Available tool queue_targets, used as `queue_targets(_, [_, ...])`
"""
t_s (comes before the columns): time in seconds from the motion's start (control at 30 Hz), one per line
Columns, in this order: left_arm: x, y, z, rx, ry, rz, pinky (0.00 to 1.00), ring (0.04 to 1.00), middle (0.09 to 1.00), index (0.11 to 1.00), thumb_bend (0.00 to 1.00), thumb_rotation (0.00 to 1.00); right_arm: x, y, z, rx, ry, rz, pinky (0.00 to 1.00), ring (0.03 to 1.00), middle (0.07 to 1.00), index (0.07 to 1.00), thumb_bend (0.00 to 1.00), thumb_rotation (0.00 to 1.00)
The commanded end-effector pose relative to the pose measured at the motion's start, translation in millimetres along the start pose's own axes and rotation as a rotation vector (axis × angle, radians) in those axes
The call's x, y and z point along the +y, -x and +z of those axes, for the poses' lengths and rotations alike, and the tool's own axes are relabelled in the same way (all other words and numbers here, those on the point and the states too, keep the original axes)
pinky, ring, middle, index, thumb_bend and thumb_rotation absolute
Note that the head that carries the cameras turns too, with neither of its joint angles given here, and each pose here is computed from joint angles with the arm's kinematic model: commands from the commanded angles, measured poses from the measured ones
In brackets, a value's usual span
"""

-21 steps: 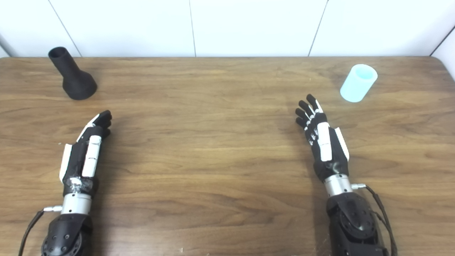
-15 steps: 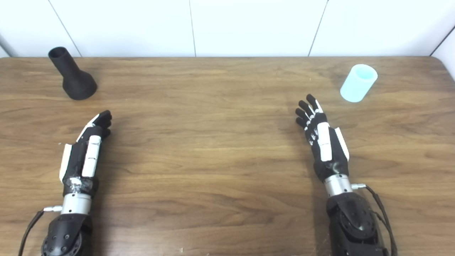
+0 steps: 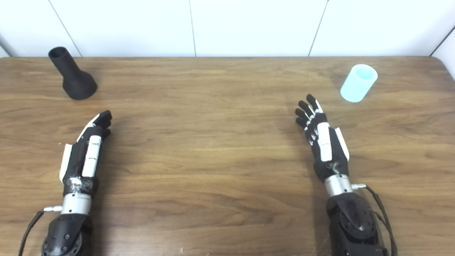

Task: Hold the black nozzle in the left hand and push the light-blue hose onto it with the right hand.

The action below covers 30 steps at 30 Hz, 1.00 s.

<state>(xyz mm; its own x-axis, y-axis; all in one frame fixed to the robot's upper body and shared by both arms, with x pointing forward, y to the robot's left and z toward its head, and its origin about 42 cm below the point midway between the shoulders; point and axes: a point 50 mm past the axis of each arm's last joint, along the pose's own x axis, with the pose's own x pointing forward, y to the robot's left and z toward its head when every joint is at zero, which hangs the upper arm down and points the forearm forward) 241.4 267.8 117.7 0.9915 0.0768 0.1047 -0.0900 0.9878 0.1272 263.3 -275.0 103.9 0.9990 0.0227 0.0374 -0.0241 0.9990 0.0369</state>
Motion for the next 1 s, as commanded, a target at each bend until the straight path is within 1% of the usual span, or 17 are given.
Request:
queue_targets(0.0, [-4, 15, -15, 0.073, -0.006, -0.018, 0.91, 0.918, 0.891, 0.855, 0.52, 0.8, -2, 16, -17, 0.081, -0.004, -0.009, 0.91, 0.912, 0.926, 0.951, 0.53, 1.0])
queue_targets(0.23, [-5, 15, -15, 0.077, -0.005, -0.017, 0.92, 0.918, 0.892, 0.854, 0.51, 0.79, -3, 17, -18, 0.084, -0.009, -0.012, 0.91, 0.913, 0.928, 0.951, 0.53, 1.0])
queue_targets(0.37, [-8, 16, -19, 0.079, -0.005, -0.019, 0.92, 0.926, 0.895, 0.85, 0.54, 0.79, -7, 18, -21, 0.089, -0.002, -0.019, 0.91, 0.917, 0.929, 0.951, 0.54, 1.0])
queue_targets(0.43, [-12, 16, -22, 0.079, 0.005, -0.029, 0.93, 0.933, 0.9, 0.856, 0.55, 0.79, -9, 18, -22, 0.083, -0.005, -0.009, 0.91, 0.917, 0.933, 0.957, 0.53, 1.0])
queue_targets(0.53, [-17, 17, -23, 0.082, 0.018, -0.031, 0.94, 0.936, 0.906, 0.861, 0.53, 0.77, -14, 18, -24, 0.079, -0.001, 0.006, 0.92, 0.921, 0.939, 0.963, 0.53, 1.0])
queue_targets(0.67, [-23, 17, -27, 0.078, 0.018, -0.043, 0.95, 0.941, 0.91, 0.866, 0.49, 0.76, -19, 17, -30, 0.077, 0.003, 0.023, 0.95, 0.944, 0.957, 0.977, 0.53, 1.0])
queue_targets(0.8, [-29, 18, -30, 0.086, 0.025, -0.049, 0.98, 0.951, 0.918, 0.868, 0.48, 0.74, -22, 16, -34, 0.078, -0.021, 0.029, 0.97, 0.967, 0.972, 0.991, 0.53, 1.0])
queue_targets(0.87, [-31, 19, -32, 0.088, -0.005, -0.046, 0.99, 0.953, 0.917, 0.87, 0.47, 0.73, -23, 16, -36, 0.078, -0.039, 0.027, 0.98, 0.977, 0.98, 0.994, 0.52, 1.0])
queue_targets(0.97, [-35, 21, -33, 0.097, -0.05, -0.042, 0.96, 0.936, 0.905, 0.862, 0.48, 0.71, -24, 16, -37, 0.081, -0.043, 0.026, 1.0, 0.984, 0.989, 1.0, 0.52, 1.0])
